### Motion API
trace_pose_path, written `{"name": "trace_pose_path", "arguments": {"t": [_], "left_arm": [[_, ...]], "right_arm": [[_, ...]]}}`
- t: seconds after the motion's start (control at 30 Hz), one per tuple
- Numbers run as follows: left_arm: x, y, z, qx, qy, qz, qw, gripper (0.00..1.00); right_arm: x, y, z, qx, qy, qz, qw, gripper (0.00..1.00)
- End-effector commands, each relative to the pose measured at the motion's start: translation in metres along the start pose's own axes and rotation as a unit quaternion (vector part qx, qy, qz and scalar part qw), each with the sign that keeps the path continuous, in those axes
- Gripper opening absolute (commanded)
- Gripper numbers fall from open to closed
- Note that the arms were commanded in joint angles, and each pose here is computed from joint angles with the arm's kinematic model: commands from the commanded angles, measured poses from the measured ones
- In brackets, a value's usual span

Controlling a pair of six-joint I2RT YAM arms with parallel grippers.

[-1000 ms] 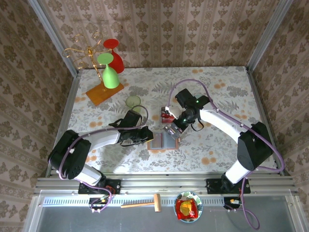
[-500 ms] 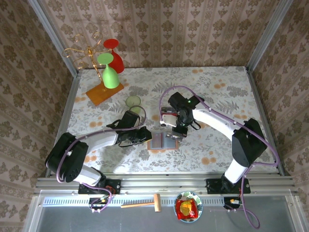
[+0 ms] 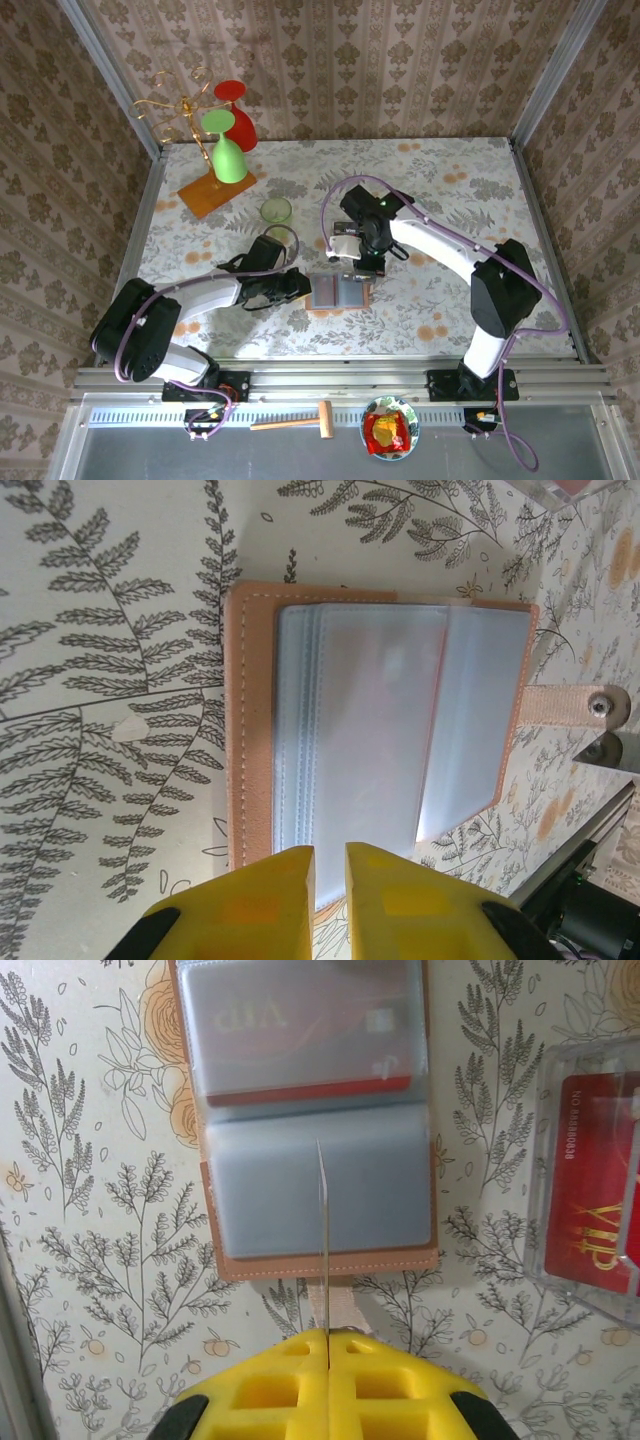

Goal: Take the credit cards out of the card holder

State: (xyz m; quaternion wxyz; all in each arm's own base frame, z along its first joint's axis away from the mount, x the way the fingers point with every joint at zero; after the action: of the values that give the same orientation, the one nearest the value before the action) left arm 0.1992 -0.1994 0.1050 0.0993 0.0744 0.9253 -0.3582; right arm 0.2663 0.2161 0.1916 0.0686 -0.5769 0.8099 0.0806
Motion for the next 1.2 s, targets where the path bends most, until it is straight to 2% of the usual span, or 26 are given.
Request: {"name": "trace_pose_path", "arguments": {"t": [0.0, 0.53, 1.17], "left_arm": [[-0.002, 0.001, -0.003, 0.003, -0.014, -0.004, 1.000, 0.17], [-0.003, 0.007, -0.003, -0.001, -0.018, -0.017, 1.000, 0.17], [-0.017, 0.013, -0.007, -0.008, -0.016, -0.033, 0.999, 0.17]], "right_arm": [[-0.003, -0.004, -0.004, 0.007, 0.020, -0.023, 1.000, 0.00], [-0.024, -0.039, -0.019, 0.026, 0.022, -0.044, 0.998, 0.00], [-0.044, -0.102, -0.029, 0.030, 0.015, -0.046, 0.998, 0.00]]}}
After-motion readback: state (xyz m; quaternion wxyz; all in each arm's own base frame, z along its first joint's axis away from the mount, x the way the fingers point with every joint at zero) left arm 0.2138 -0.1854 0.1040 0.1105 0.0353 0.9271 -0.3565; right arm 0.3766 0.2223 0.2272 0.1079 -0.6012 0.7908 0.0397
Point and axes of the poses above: each hand's point on the last joint's axis, 136 mm out from that joint toward the fingers, its own z axis out along the fingers, its own y axis along the line the jaws close on, x = y × z, the point moved 8 cm from there along -z, back along the fingers, and after that the axes turned 13 degrees about z, right-handed, at the moved point
